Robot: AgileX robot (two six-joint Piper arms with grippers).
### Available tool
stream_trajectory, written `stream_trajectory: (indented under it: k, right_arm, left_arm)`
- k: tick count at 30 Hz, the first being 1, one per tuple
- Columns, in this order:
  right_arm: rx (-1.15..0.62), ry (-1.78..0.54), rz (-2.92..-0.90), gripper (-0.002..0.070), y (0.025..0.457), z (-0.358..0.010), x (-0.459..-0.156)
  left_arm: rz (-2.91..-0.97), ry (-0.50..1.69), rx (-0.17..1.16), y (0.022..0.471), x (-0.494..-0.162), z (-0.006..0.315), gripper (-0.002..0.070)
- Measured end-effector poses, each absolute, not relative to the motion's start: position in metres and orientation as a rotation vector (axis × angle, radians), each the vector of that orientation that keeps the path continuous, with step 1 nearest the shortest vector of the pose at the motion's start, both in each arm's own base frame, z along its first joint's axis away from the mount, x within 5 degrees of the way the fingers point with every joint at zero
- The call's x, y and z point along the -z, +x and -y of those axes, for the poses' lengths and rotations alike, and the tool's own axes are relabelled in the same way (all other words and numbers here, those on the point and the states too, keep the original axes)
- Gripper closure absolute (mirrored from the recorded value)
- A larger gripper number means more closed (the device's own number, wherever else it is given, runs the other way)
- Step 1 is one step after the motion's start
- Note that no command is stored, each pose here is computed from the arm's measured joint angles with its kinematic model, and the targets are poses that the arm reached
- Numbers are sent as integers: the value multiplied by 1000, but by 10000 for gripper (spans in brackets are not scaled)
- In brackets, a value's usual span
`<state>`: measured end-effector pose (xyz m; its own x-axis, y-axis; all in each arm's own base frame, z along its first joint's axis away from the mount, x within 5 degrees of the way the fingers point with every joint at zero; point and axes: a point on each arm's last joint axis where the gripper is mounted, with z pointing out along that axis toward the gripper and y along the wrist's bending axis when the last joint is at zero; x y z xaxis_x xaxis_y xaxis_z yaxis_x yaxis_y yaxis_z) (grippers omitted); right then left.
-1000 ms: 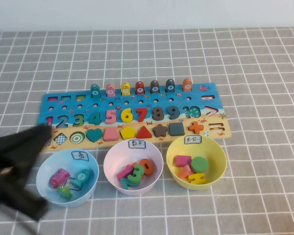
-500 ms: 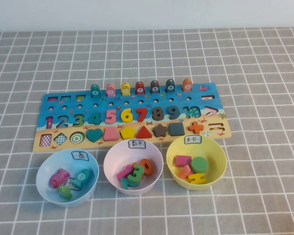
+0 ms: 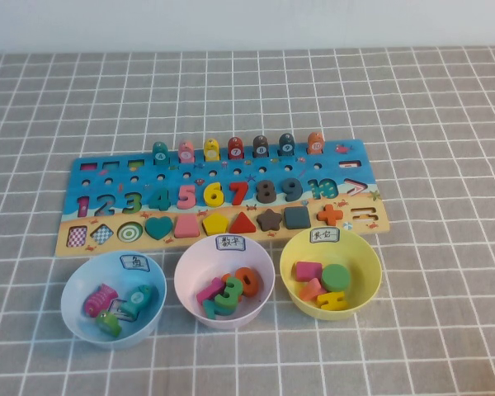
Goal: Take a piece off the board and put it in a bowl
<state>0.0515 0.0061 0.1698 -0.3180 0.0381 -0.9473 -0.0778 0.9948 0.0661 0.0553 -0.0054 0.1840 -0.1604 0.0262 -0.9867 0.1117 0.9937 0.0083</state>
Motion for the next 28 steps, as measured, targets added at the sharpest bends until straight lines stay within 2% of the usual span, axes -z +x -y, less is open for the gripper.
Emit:
stream_trajectory:
  k: [6, 28]
  right_arm:
    - [-116, -29, -1891, 694, 51, -6, -170]
    - [-116, -29, -1891, 694, 51, -6, -170]
  left_arm:
    - [-1860, 103, 58, 53, -172, 4, 675]
    - [-1867, 107, 52, 53, -172, 4, 675]
